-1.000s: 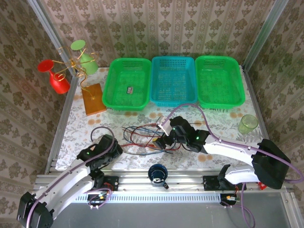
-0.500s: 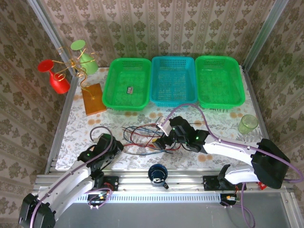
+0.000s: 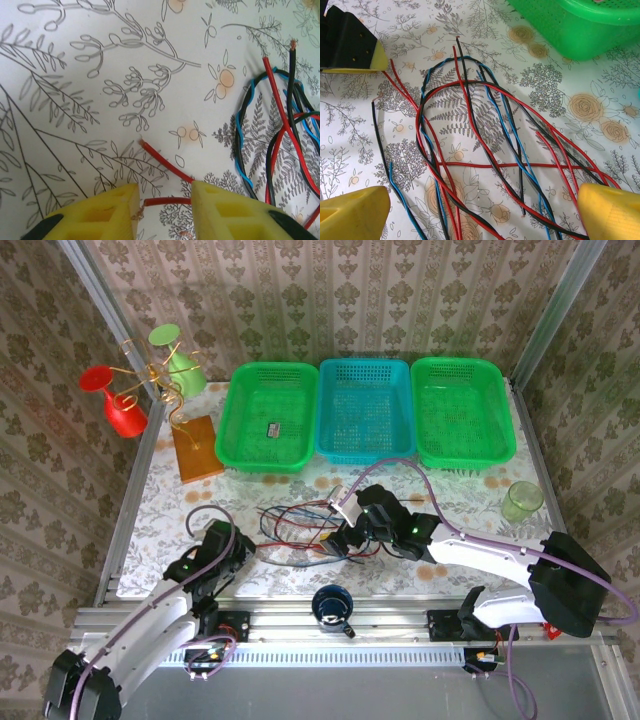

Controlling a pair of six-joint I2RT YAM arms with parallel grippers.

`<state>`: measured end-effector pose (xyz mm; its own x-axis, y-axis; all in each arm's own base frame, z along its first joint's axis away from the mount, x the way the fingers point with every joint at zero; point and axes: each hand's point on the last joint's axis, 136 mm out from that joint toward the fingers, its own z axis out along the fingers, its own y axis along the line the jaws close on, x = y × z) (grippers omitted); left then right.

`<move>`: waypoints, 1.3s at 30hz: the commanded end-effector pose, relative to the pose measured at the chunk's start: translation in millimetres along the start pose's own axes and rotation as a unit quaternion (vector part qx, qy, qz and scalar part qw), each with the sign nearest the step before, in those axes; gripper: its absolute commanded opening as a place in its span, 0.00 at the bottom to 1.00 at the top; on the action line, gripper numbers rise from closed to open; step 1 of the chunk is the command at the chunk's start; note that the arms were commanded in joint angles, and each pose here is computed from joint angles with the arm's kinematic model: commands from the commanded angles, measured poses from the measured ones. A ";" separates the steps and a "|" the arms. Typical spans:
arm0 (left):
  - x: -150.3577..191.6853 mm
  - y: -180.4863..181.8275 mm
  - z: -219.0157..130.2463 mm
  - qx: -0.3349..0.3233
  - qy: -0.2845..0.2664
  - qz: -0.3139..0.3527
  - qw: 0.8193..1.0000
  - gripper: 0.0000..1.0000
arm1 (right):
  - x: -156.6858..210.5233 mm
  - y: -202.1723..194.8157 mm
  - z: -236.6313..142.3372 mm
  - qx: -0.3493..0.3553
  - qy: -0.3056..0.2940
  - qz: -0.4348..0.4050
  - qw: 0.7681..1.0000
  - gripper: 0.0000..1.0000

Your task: Untangle the cables

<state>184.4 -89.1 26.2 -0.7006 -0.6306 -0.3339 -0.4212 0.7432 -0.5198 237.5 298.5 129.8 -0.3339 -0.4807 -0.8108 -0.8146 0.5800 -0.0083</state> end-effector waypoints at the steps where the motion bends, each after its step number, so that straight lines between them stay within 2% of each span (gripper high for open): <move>1: -3.1 8.5 4.0 -0.011 -0.012 0.005 1.000 0.25 | -13.4 3.9 -6.5 -0.007 -0.015 -0.003 1.000 0.98; 4: -6.1 0.1 2.7 0.007 -0.018 0.009 1.000 0.10 | -12.8 4.3 -6.5 -0.008 -0.014 -0.003 1.000 0.98; 5: -7.8 -5.3 0.7 0.015 -0.018 0.011 1.000 0.01 | -12.0 3.9 -6.4 -0.007 -0.013 -0.003 1.000 0.98; 6: -9.4 -9.4 -1.6 0.019 -0.019 0.016 1.000 0.00 | -12.4 4.1 -6.7 -0.007 -0.013 -0.004 1.000 0.97; 17: -50.3 -98.9 -68.8 0.086 -0.049 0.095 0.991 0.00 | -19.1 -1.7 -15.6 0.012 -0.031 -0.027 0.999 0.99; 26: -57.3 -187.4 -106.4 0.155 -0.043 0.159 0.974 0.00 | -30.0 8.8 -14.6 -0.019 -0.047 -0.034 0.998 0.98; 34: -66.6 -249.9 -138.6 0.211 -0.054 0.192 0.957 0.00 | -59.3 20.0 -9.6 -0.057 -0.063 -0.030 0.996 0.90; 39: -68.9 -271.7 -150.3 0.232 -0.054 0.203 0.950 0.00 | -92.3 19.3 -5.1 -0.082 -0.080 0.018 0.993 0.83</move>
<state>261.4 -206.7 292.3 -0.6870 -0.3828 -0.6177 0.1278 0.7731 -0.6213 245.9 336.1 188.1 -0.2561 -0.4022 -0.8790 -0.8690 0.4941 0.0270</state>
